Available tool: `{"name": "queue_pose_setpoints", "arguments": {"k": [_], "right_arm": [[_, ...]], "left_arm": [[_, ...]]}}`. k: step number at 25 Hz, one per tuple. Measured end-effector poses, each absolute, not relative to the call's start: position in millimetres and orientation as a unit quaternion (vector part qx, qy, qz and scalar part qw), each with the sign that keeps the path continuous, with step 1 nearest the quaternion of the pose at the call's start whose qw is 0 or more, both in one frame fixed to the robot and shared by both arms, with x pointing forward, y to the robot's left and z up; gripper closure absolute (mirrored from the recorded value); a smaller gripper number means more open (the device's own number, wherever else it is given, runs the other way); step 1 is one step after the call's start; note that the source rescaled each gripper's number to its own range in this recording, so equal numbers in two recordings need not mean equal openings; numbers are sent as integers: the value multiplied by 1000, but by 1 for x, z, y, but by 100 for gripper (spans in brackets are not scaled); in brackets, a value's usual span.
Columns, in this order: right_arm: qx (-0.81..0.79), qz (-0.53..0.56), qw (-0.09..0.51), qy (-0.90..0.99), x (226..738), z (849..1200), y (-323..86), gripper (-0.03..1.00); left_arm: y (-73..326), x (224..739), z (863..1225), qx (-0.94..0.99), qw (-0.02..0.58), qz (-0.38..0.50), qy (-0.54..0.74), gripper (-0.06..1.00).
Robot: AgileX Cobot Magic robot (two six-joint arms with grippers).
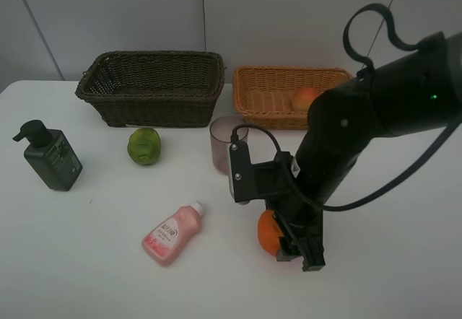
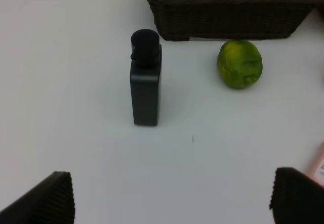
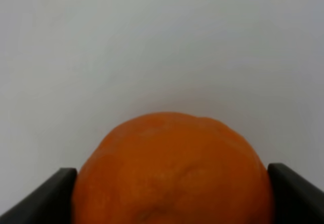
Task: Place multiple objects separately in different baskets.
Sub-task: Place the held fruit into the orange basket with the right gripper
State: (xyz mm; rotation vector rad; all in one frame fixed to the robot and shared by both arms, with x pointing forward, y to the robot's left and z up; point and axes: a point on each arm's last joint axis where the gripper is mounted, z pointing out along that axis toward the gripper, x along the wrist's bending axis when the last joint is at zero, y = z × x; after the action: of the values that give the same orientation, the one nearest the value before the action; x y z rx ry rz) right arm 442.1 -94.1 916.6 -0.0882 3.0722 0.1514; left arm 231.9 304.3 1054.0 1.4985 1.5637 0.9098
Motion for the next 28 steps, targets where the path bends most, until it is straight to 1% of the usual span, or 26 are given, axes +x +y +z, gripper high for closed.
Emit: {"name": "queue_pose_setpoints", "arguments": {"k": [5, 13, 17, 21, 28], "right_arm": [[78, 57, 43, 994, 463, 948, -80, 59], [307, 89, 119, 940, 510, 1003, -77, 59], [394, 96, 142, 903, 537, 1024, -84, 59], [465, 92, 140, 869, 568, 1031, -87, 59], [536, 110, 156, 822, 632, 1024, -90, 59]], "left_arm": [[304, 232, 1054, 588, 386, 357, 614, -6], [304, 232, 1054, 588, 386, 357, 614, -6], [304, 232, 1054, 588, 386, 357, 614, -6], [304, 232, 1054, 588, 386, 357, 614, -6], [304, 232, 1054, 588, 386, 357, 614, -6]]}}
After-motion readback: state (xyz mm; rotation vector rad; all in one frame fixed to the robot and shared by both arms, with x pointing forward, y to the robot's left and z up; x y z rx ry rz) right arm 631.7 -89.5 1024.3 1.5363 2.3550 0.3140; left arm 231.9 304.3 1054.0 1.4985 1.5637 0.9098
